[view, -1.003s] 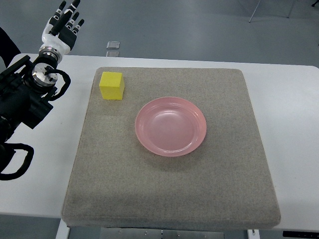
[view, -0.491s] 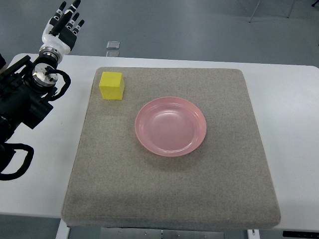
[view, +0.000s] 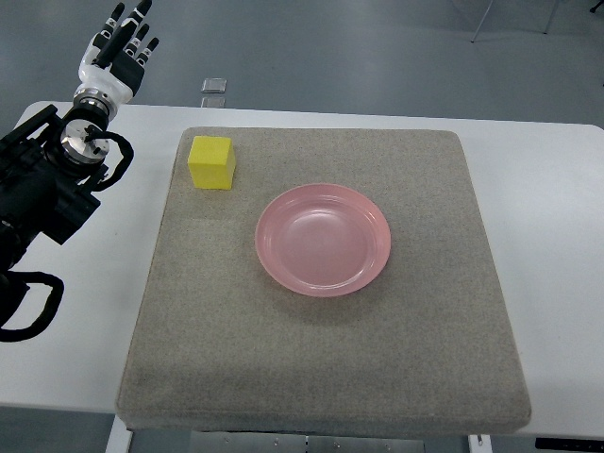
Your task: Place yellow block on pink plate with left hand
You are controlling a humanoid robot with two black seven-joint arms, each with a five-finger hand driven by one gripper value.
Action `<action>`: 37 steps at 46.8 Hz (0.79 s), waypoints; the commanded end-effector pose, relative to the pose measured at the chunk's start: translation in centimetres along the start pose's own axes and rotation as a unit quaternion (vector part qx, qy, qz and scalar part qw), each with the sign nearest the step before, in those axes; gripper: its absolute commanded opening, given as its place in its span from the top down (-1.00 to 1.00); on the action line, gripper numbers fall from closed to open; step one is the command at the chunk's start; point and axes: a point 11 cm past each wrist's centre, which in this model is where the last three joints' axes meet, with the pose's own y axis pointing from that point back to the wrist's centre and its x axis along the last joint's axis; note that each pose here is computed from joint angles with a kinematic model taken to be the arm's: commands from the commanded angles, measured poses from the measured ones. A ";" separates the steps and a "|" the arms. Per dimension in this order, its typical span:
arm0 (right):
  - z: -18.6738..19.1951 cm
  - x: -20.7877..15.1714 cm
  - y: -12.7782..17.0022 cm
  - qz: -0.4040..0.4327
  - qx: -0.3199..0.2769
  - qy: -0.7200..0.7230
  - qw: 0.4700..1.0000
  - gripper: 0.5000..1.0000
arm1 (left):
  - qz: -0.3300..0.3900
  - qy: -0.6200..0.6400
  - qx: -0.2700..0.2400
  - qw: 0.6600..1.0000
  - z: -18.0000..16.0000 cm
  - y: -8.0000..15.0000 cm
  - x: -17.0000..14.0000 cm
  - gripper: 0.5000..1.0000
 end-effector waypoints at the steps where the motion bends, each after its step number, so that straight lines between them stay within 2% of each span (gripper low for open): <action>1: -0.1 0.0 0.0 0.000 0.000 0.000 1.000 -0.69 | 0.000 -0.002 0.002 1.000 -0.2 0.0 0.0 -0.98; 26: -0.1 0.0 0.0 0.000 0.001 0.000 1.000 -0.69 | -0.003 -0.018 0.009 1.000 -0.1 0.0 0.0 -0.98; 37: 0.0 0.0 0.0 0.000 -0.001 0.001 1.000 -0.69 | -0.027 -0.099 0.046 0.994 -1.3 0.0 -0.9 -0.97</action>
